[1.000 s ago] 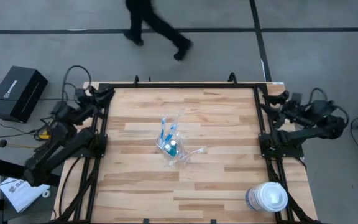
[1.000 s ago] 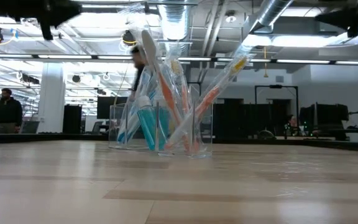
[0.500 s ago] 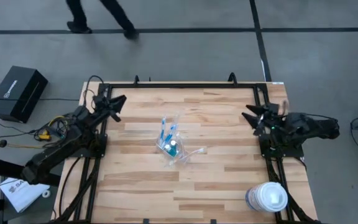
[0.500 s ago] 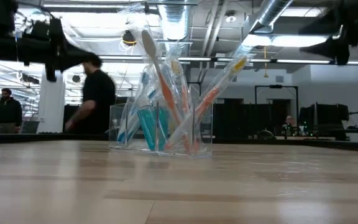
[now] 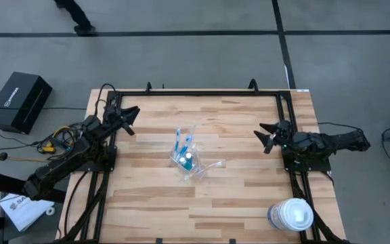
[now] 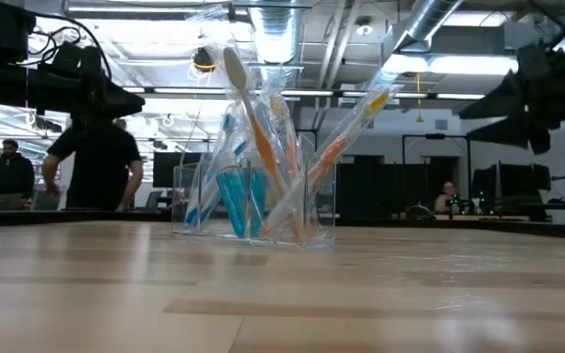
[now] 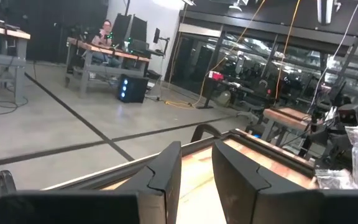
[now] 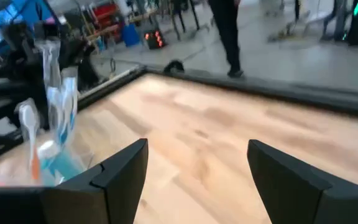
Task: Pick & Place toothbrushing station
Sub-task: Return to Home Position
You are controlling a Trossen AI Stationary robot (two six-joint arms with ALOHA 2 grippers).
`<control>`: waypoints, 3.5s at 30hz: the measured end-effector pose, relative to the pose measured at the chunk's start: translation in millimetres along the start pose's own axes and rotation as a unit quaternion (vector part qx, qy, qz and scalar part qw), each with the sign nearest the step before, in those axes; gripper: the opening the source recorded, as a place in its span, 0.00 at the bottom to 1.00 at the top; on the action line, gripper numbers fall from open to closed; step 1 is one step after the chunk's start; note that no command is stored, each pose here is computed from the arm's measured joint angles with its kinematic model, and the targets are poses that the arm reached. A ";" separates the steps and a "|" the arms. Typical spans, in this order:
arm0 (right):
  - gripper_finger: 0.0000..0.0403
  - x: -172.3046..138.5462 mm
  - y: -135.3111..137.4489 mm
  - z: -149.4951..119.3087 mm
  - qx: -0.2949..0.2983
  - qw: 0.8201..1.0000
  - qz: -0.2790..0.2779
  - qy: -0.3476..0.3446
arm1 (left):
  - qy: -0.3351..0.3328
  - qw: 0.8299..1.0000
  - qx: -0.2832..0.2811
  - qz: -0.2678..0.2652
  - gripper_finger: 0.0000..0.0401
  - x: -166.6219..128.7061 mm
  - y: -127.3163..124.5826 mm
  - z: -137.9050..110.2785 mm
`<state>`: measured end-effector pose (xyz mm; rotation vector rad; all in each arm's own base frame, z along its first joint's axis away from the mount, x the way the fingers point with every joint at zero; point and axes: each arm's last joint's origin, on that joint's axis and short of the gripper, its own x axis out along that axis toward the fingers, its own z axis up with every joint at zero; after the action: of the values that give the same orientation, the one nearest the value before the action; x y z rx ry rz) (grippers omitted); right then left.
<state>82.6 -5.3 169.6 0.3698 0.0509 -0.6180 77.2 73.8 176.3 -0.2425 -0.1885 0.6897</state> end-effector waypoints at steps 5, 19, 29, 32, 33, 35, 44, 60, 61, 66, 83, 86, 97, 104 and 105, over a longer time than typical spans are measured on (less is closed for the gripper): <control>0.66 1.2 1.8 0.1 -0.016 1.000 0.007 -0.005 | 0.001 1.000 0.005 0.001 0.21 0.0 0.2 -0.1; 0.66 1.4 12.2 -7.5 0.018 0.975 0.191 0.114 | 0.016 0.999 0.000 -0.034 0.21 0.5 -1.6 -1.5; 0.66 1.6 15.6 -11.7 0.002 0.959 0.236 0.155 | 0.038 0.999 -0.004 -0.034 0.21 3.1 -0.6 -5.6; 0.66 1.5 15.6 -11.7 0.002 0.959 0.236 0.155 | 0.054 0.998 -0.005 -0.029 0.21 5.0 0.4 -8.5; 0.66 1.5 15.7 -11.7 0.000 0.959 0.237 0.155 | 0.058 0.998 -0.006 -0.028 0.21 5.5 0.8 -9.4; 0.66 1.3 15.9 -12.0 -0.008 0.957 0.244 0.157 | 0.067 0.997 -0.007 -0.025 0.21 6.6 1.4 -11.1; 0.66 1.3 15.9 -12.1 -0.016 0.957 0.245 0.154 | 0.087 0.996 -0.009 -0.026 0.21 8.9 0.6 -15.4; 0.66 1.1 15.8 -11.8 -0.015 0.957 0.246 0.153 | 0.015 0.970 -0.023 -0.242 0.21 -13.9 -43.2 -2.0; 0.66 0.4 15.6 -10.8 -0.012 0.957 0.249 0.148 | 0.005 0.967 -0.025 -0.253 0.21 -16.2 -44.6 -0.2; 0.66 -2.5 14.6 -5.8 0.004 0.958 0.263 0.117 | -0.034 0.955 -0.036 -0.293 0.21 -22.1 -50.7 7.6; 0.66 2.3 19.5 -5.3 0.048 0.952 0.301 0.036 | 0.008 0.898 -0.069 -0.434 0.21 -39.2 -74.2 2.8; 0.66 2.5 19.5 -5.5 0.047 0.952 0.301 0.037 | 0.013 0.890 -0.072 -0.450 0.21 -41.5 -76.4 2.3; 0.66 2.4 19.5 -5.4 0.047 0.952 0.301 0.036 | 0.014 0.889 -0.073 -0.451 0.21 -42.0 -76.8 2.3; 0.66 2.4 19.5 -5.3 0.047 0.952 0.301 0.036 | 0.013 0.889 -0.073 -0.452 0.21 -42.0 -76.8 2.4; 0.66 2.4 19.5 -5.3 0.048 0.952 0.301 0.036 | 0.013 0.889 -0.073 -0.452 0.21 -42.0 -76.9 2.4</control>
<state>96.1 9.9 170.6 0.4747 -0.0230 -0.0020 91.2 -10.3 196.5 -0.2749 -0.2988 -0.2598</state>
